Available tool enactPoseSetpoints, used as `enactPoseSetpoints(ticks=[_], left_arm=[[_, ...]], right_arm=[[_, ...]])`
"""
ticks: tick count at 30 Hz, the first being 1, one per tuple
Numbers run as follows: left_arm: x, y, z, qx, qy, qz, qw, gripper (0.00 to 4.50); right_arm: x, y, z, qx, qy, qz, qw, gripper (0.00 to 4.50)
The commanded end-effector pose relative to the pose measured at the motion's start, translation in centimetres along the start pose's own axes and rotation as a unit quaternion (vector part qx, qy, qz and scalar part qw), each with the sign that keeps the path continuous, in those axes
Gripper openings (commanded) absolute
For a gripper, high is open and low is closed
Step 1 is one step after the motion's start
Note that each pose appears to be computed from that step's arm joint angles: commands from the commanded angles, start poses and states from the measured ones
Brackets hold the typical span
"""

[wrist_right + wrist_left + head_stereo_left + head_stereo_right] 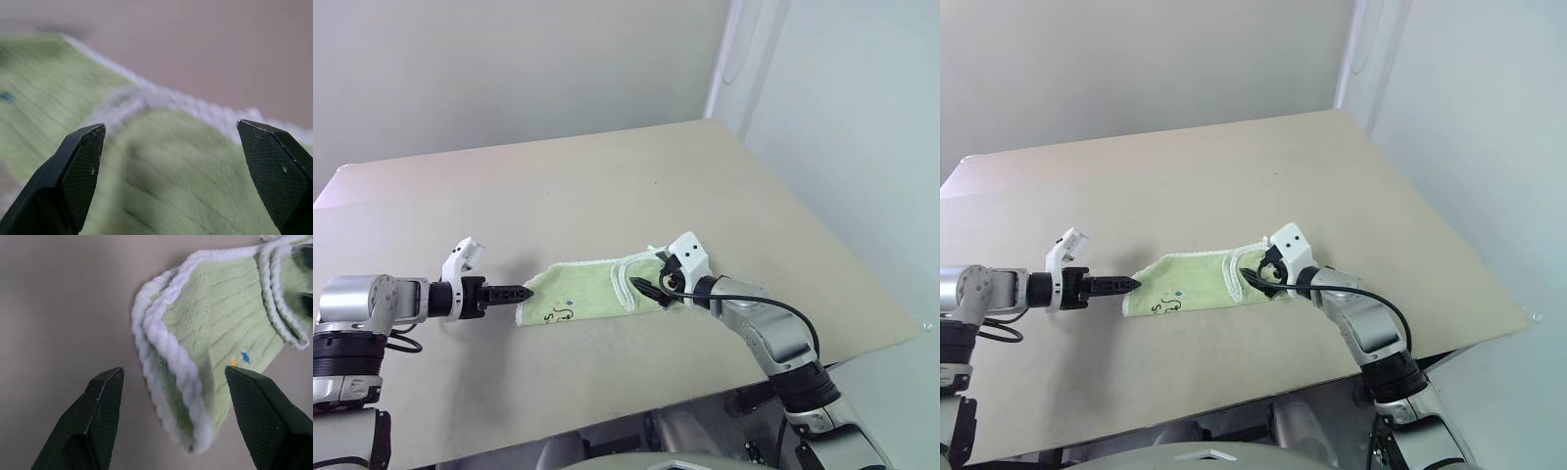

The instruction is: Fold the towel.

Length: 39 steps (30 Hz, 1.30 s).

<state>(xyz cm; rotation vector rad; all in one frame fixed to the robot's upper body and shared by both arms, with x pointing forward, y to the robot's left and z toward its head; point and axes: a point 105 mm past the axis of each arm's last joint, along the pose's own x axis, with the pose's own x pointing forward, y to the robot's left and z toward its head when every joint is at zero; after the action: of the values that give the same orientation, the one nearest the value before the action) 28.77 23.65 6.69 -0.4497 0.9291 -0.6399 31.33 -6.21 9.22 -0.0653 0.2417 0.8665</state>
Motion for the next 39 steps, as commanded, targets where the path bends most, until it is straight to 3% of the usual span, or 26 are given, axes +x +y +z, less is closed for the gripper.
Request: enactPoseSetpoints(ticks=[1,8,14,18,25,32,39], left_arm=[[0.6,-0.6,-0.2,-0.007,0.009,-0.017,1.000,3.48],[1.4,-0.8,-0.9,-0.027,0.011,-0.034,0.999,3.48],[1.7,-1.6,-0.1,-0.027,-0.005,-0.060,0.998,3.48],[1.5,-1.7,0.0,-0.021,-0.005,-0.062,0.998,2.60],[0.8,-1.8,0.7,-0.015,-0.025,-0.071,0.997,0.07],[-1.7,-1.7,1.5,0.007,-0.038,-0.064,0.997,0.03],[-7.2,-0.6,1.6,0.022,-0.038,-0.012,0.999,0.03]], right_arm=[[-1.2,1.3,3.1,-0.010,-0.052,0.046,0.998,4.49],[-4.2,2.1,4.9,-0.029,-0.065,0.102,0.992,4.49],[-5.6,0.0,4.5,-0.053,-0.038,0.063,0.996,4.49],[-5.8,-0.9,4.3,-0.054,-0.033,0.041,0.997,4.50],[-6.2,-0.9,3.6,-0.054,-0.020,0.039,0.998,4.50],[-6.9,-1.0,3.1,-0.048,-0.012,0.039,0.998,4.50],[-8.2,-0.4,2.1,-0.024,-0.005,0.051,0.998,4.50]])
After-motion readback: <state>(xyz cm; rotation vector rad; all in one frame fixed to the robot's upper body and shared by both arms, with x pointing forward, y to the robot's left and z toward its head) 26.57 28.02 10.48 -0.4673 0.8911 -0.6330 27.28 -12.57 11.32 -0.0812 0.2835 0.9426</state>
